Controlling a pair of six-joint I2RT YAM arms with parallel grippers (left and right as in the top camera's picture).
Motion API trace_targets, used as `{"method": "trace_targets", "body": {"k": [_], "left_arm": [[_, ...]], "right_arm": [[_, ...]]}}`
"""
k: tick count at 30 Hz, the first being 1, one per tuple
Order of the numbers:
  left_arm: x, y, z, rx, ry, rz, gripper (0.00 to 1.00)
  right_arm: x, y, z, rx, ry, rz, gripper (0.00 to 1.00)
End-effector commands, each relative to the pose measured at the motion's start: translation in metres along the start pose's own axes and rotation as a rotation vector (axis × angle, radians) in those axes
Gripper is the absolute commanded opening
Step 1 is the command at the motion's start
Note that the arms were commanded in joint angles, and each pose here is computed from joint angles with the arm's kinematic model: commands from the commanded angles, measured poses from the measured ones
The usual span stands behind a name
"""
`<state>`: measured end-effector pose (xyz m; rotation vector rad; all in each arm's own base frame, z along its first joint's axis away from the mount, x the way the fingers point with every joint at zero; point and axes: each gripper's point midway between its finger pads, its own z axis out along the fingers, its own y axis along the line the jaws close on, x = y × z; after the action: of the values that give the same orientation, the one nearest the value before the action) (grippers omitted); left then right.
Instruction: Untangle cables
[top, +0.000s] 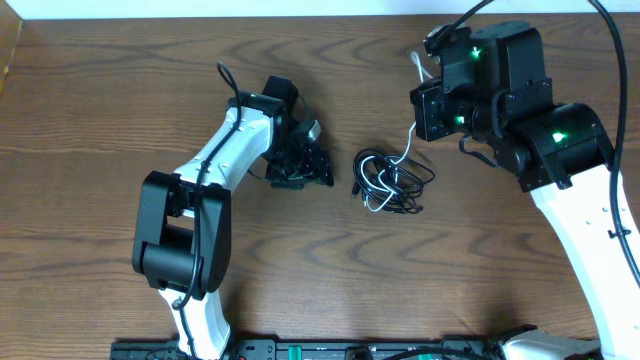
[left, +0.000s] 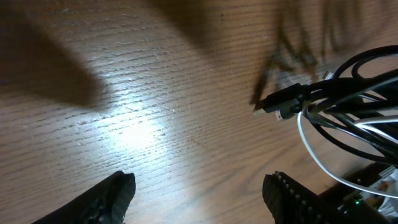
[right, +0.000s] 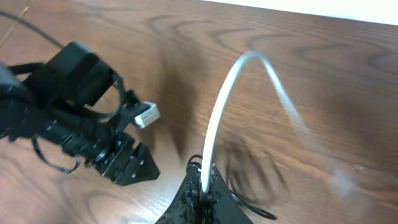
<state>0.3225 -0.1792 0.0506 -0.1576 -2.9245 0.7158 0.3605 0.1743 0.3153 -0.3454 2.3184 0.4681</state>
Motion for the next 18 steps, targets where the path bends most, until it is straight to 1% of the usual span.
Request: {"method": "trace_targets", "body": {"k": [1, 3, 6, 8, 12, 16, 18], "left_arm": [[0.000, 0.004, 0.000, -0.010, 0.004, -0.013, 0.71], [0.000, 0.004, 0.000, -0.011, 0.004, -0.012, 0.71], [0.000, 0.004, 0.000, -0.014, 0.003, -0.012, 0.71], [0.000, 0.004, 0.000, -0.014, 0.003, -0.012, 0.71], [0.000, 0.004, 0.000, -0.014, 0.003, -0.012, 0.71], [-0.001, 0.005, 0.001, -0.014, -0.001, -0.010, 0.71], [-0.001, 0.005, 0.002, -0.013, -0.004, -0.008, 0.71]], "right_arm": [[-0.011, -0.016, -0.006, 0.104, -0.051, 0.052, 0.01], [-0.017, -0.014, -0.006, 0.093, -0.075, 0.055, 0.01], [-0.036, 0.009, -0.017, -0.022, -0.138, 0.025, 0.01], [-0.048, 0.018, -0.029, -0.057, -0.180, -0.012, 0.01], [-0.061, 0.022, -0.045, -0.058, -0.229, -0.061, 0.01], [-0.061, 0.023, -0.048, -0.050, -0.237, -0.133, 0.01], [-0.059, 0.023, -0.048, -0.048, -0.229, -0.140, 0.01]]}}
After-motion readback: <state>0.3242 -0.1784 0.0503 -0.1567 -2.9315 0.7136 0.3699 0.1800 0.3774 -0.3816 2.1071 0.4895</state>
